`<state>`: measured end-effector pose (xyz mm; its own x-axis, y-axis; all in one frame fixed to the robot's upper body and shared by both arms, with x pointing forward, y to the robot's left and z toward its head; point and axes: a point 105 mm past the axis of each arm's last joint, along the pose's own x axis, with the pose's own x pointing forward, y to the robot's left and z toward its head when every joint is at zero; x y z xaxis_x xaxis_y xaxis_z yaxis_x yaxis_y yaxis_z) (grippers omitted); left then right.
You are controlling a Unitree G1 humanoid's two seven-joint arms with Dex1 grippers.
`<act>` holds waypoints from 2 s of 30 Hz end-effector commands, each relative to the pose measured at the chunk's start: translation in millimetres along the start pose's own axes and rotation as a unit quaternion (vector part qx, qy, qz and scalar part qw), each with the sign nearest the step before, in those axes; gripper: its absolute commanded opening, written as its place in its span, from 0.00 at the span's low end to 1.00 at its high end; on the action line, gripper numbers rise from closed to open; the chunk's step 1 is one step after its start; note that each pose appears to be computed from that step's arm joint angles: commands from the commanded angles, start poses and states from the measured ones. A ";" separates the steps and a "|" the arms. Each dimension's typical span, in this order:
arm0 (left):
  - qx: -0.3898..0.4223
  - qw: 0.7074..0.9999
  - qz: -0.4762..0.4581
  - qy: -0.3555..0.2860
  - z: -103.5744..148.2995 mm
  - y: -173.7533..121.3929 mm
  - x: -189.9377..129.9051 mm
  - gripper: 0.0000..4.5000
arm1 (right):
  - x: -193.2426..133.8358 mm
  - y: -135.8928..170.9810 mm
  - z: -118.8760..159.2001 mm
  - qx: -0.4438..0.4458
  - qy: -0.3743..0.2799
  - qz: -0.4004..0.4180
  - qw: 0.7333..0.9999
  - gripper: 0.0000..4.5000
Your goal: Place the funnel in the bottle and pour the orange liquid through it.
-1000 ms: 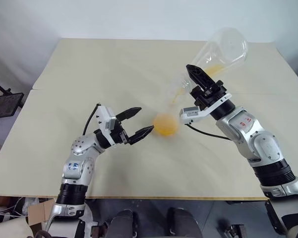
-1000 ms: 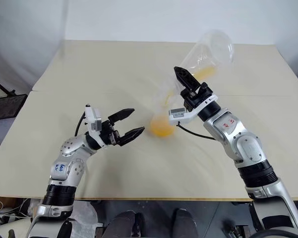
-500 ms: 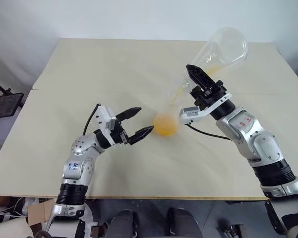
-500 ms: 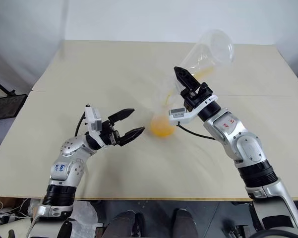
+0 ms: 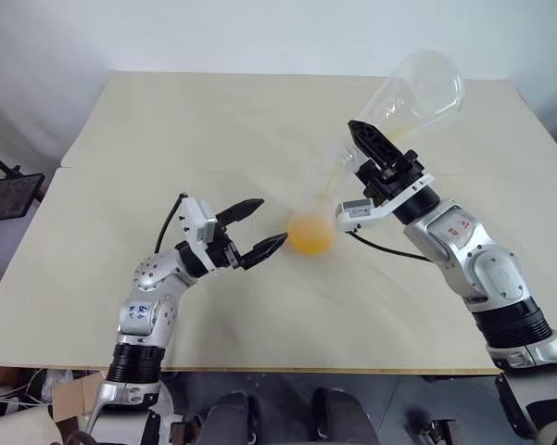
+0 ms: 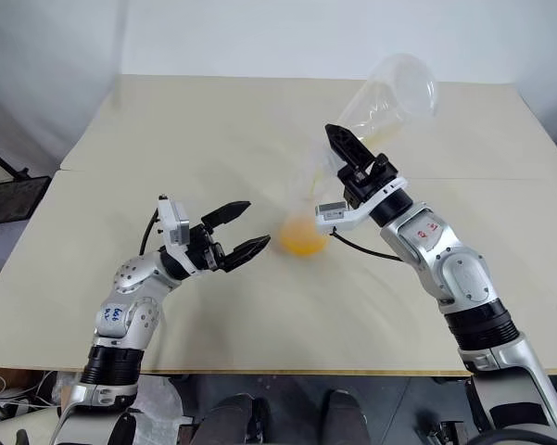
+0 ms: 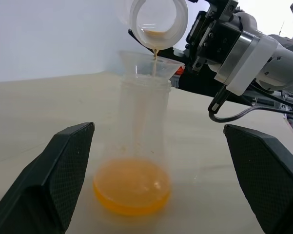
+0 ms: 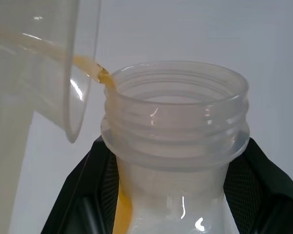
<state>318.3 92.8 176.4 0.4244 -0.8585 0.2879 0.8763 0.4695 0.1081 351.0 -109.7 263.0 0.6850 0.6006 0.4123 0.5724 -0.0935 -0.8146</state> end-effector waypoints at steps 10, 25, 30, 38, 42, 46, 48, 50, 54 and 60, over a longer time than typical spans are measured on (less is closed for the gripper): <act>0.018 1.000 -0.006 -0.017 7.9 -1.1 3.7 1.00 | 2.6 -22.3 -7.0 -0.009 0.005 -0.040 0.999 0.55; 0.017 1.000 -0.017 -0.003 7.8 0.3 0.5 1.00 | -9.7 -34.0 -34.1 0.279 0.101 -0.077 0.952 0.55; 0.018 1.000 -0.017 -0.001 7.5 1.8 0.5 1.00 | -34.6 -36.1 -63.8 0.444 0.177 -0.122 0.870 0.55; 0.022 1.000 -0.016 0.010 8.8 5.0 -5.1 1.00 | -88.7 -22.5 -107.8 0.575 0.272 -0.166 0.753 0.55; 0.022 1.000 -0.013 0.011 8.7 5.9 -6.2 1.00 | -110.2 -17.1 -124.1 0.614 0.283 -0.190 0.712 0.55; 0.023 1.000 -0.007 0.011 8.1 7.2 -7.5 1.00 | -150.4 -8.8 -151.3 0.646 0.318 -0.248 0.648 0.55; 0.023 1.000 -0.008 0.009 8.5 6.8 -7.4 1.00 | -167.7 3.0 -160.3 0.652 0.346 -0.260 0.622 0.55; 0.024 1.000 -0.011 0.008 8.7 6.6 -6.9 1.00 | -189.1 21.0 -168.2 0.655 0.380 -0.278 0.591 0.55; 0.025 1.000 -0.014 0.009 10.1 7.8 -5.0 1.00 | -191.3 32.9 -163.0 0.662 0.372 -0.260 0.596 0.55; 0.025 0.999 -0.018 0.015 10.6 8.5 -6.0 1.00 | -198.2 47.0 -153.5 0.678 0.380 -0.261 0.573 0.55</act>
<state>323.0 101.5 176.9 0.4132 -0.8773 0.2441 0.8817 0.4525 0.1337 317.1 -355.1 196.0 0.8924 -0.3019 0.3355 0.2712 0.9529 0.1362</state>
